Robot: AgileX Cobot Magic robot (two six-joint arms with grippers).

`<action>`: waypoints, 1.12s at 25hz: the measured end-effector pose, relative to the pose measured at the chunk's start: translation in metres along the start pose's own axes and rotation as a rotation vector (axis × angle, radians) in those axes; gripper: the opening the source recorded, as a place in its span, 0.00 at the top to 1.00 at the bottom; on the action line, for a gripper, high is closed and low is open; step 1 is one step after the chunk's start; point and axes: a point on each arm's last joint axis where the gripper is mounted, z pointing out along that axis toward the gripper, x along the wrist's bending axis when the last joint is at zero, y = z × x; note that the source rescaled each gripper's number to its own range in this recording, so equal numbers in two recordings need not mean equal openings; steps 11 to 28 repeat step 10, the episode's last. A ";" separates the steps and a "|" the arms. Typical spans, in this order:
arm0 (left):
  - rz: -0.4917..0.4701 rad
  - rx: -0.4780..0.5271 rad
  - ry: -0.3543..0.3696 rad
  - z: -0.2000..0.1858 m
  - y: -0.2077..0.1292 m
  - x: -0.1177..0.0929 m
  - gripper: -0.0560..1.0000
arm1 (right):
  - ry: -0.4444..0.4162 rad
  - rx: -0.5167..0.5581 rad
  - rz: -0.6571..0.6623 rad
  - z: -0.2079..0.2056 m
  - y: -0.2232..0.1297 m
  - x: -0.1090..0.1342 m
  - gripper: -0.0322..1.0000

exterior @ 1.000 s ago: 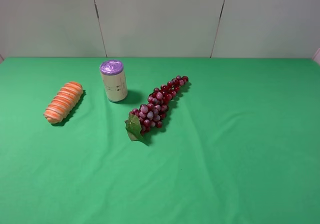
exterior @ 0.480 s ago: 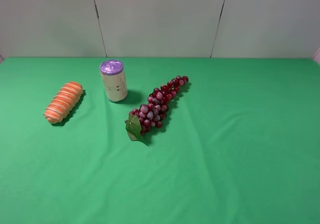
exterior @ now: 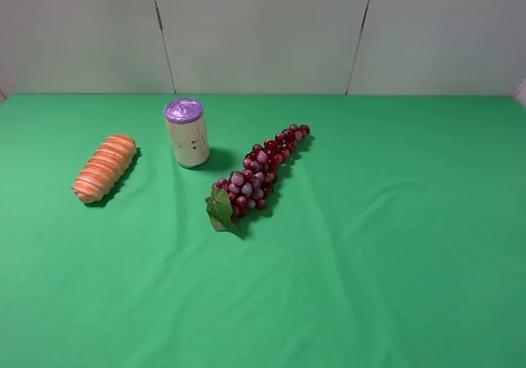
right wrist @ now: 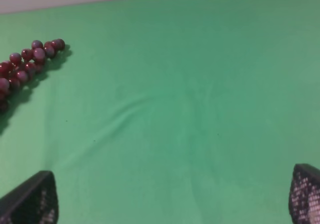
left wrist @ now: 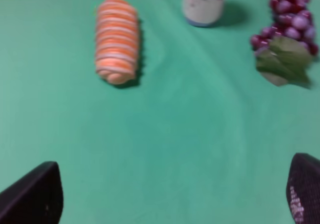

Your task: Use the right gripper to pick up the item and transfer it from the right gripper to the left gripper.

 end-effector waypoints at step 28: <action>-0.053 -0.002 0.105 0.000 0.000 -0.001 0.00 | 0.000 0.000 0.000 0.000 0.000 0.000 0.00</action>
